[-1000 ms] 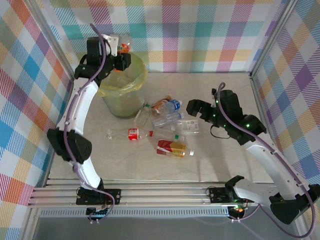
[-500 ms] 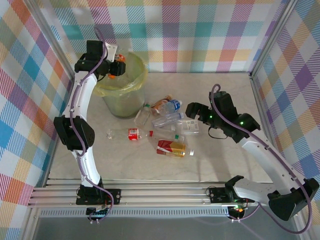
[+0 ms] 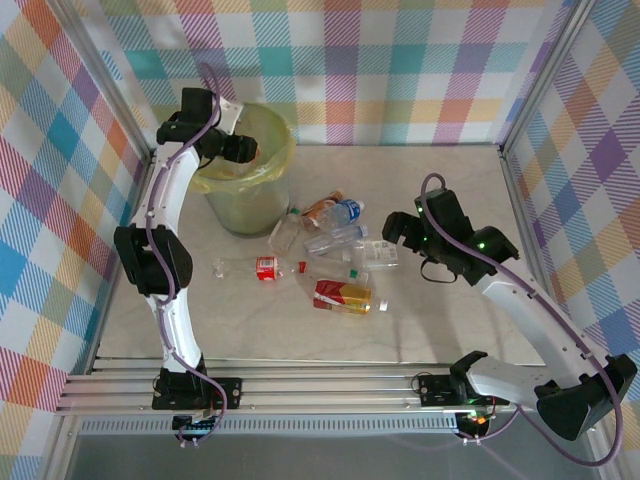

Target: Put the plastic bottles in the bin

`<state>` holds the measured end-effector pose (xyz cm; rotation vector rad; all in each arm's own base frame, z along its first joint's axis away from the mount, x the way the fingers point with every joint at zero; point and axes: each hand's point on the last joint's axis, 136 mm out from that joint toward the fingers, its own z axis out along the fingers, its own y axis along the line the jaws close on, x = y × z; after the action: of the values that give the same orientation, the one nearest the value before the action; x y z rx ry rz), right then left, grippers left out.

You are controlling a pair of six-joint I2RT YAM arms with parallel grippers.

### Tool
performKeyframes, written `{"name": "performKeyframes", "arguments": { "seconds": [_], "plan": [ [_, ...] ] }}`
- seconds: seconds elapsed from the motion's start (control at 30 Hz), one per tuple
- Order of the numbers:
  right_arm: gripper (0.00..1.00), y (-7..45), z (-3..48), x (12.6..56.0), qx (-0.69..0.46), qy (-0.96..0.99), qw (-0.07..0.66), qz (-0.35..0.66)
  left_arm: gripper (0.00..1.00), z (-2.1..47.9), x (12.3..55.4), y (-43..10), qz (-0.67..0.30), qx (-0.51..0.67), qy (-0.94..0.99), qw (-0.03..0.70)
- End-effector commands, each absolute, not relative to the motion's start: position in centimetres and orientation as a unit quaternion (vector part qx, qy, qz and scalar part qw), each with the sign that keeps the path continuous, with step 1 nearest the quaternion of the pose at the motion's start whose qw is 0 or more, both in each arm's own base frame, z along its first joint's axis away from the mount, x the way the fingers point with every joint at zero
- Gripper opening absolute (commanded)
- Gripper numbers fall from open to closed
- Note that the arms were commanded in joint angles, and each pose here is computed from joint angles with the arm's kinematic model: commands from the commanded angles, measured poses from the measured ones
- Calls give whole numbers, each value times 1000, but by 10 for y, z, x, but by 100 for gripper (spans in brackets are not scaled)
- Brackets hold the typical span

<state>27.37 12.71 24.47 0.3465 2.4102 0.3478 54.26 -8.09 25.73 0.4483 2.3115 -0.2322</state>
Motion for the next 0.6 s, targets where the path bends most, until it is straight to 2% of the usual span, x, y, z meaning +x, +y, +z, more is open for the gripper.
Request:
{"name": "performKeyframes", "arguments": {
  "seconds": [0.0,0.27,0.57],
  "plan": [
    [100,110,234,266,149,930,324,91,66,256,540,-81,-94,191,904,371],
    [100,118,229,269,125,927,336,114,73,260,540,-81,-90,187,904,374],
    [100,118,229,271,112,926,343,107,88,340,524,-78,-100,140,874,454]
  ]
}}
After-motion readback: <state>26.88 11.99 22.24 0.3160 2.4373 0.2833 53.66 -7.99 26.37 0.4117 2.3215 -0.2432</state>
